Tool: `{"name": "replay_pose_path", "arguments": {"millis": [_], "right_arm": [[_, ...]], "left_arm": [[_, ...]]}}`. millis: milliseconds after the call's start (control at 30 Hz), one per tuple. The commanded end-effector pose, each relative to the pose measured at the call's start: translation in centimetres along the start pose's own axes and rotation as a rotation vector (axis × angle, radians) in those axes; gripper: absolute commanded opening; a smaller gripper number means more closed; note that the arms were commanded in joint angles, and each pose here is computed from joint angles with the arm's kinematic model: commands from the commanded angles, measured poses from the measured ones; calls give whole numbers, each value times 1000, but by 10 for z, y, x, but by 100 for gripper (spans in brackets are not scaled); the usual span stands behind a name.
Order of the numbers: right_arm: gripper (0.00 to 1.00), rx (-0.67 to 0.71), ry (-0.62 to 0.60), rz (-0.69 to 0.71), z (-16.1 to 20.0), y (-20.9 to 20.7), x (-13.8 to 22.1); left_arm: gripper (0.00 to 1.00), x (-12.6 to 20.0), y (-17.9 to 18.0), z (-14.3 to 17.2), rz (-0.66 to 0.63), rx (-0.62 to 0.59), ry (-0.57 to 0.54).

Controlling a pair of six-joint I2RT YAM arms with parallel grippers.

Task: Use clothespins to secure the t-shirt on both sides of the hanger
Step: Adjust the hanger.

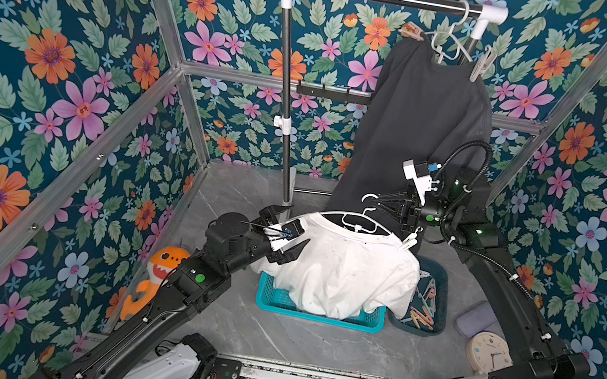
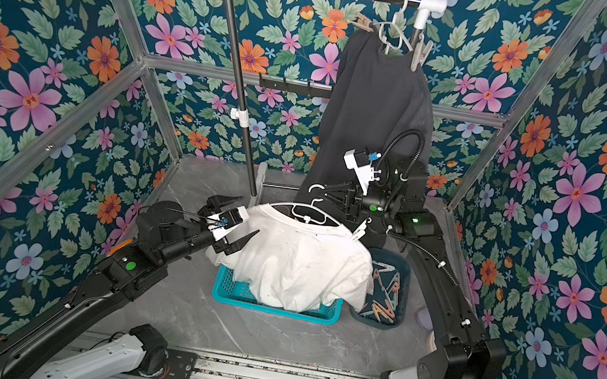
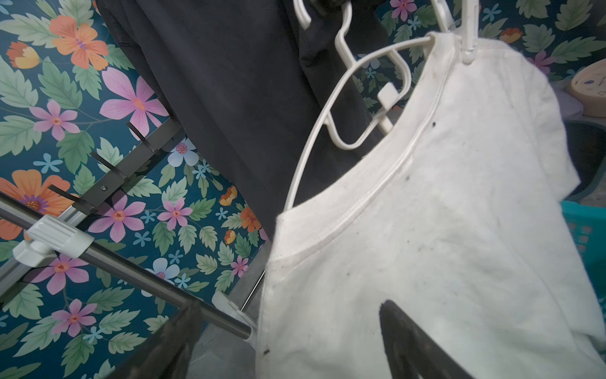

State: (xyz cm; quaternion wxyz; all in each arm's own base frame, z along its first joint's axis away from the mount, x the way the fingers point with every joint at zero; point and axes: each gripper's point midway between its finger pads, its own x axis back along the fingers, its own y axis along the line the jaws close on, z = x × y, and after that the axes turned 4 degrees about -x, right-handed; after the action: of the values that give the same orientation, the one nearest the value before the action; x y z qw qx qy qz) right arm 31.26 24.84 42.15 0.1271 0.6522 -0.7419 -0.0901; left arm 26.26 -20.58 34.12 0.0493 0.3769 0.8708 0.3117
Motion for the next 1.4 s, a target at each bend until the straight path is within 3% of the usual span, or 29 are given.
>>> {"name": "replay_pose_path", "arguments": {"millis": [0,600,967,1233,1367], "right_arm": [[0,100,-35,-62,-17,17,4],[0,160,-63,-89,-36,25,19],[0,174,-70,-127,-36,36,24],[0,167,-68,-135,-37,35,27],[0,173,-75,-132,-40,32,27]], "left_arm": [[88,1,-6,-2,79,64,-14],[69,-1,0,-27,330,250,-132],[73,1,14,-20,302,305,-152],[61,-5,11,-26,398,367,-193],[50,-9,9,-24,436,397,-192]]}}
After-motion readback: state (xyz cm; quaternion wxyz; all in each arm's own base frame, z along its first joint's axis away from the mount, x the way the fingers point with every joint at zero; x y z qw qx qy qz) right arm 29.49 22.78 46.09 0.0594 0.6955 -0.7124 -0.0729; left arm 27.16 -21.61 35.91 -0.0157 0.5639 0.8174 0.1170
